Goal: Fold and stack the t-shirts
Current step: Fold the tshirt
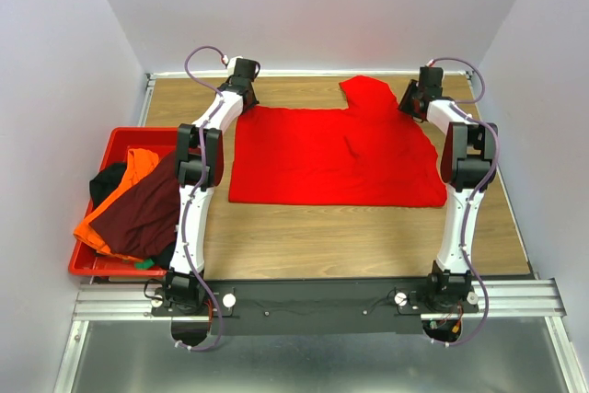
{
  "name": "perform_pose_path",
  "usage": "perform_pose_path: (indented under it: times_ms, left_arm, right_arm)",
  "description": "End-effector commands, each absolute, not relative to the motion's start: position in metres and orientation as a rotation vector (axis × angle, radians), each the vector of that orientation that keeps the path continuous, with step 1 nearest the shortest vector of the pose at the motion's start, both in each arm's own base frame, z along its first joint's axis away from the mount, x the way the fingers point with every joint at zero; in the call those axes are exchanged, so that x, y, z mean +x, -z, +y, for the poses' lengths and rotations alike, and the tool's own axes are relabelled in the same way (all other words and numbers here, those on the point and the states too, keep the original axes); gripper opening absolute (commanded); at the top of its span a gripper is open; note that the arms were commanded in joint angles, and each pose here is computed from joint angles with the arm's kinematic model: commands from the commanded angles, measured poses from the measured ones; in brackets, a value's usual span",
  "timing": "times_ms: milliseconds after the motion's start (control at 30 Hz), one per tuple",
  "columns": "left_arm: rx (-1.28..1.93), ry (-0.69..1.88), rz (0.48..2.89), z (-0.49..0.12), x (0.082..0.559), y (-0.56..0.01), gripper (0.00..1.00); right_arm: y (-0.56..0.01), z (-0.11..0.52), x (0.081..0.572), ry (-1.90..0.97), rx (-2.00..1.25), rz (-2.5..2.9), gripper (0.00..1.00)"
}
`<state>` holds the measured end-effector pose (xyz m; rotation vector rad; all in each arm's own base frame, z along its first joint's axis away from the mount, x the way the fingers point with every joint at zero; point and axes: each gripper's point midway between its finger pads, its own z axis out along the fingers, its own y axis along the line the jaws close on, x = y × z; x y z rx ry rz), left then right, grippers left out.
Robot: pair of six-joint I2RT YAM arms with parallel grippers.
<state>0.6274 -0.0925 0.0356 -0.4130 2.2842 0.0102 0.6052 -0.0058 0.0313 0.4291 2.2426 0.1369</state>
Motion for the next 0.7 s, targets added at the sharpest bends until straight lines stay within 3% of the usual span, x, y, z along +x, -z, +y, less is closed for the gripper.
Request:
perform_pose_path:
  times_ms: [0,400,600,667]
  left_arm:
    - [-0.406,0.015,2.261,-0.091,0.628,-0.054,0.0]
    - [-0.407,0.013,2.26,-0.091,0.627,-0.053,0.0]
    - [-0.407,0.018,2.25,-0.091,0.628,-0.055,0.0]
    - [-0.407,0.022,2.24,-0.091,0.629,-0.058,0.0]
  right_arm:
    - [-0.014,-0.006,0.604,-0.106,0.457,2.275,0.44]
    - [-0.017,-0.004,0.608,-0.133,0.455,2.27,0.3]
    - [-0.022,-0.003,0.611,-0.131,0.448,2.262,0.17]
    - [-0.025,-0.004,0.612,-0.126,0.447,2.255,0.09]
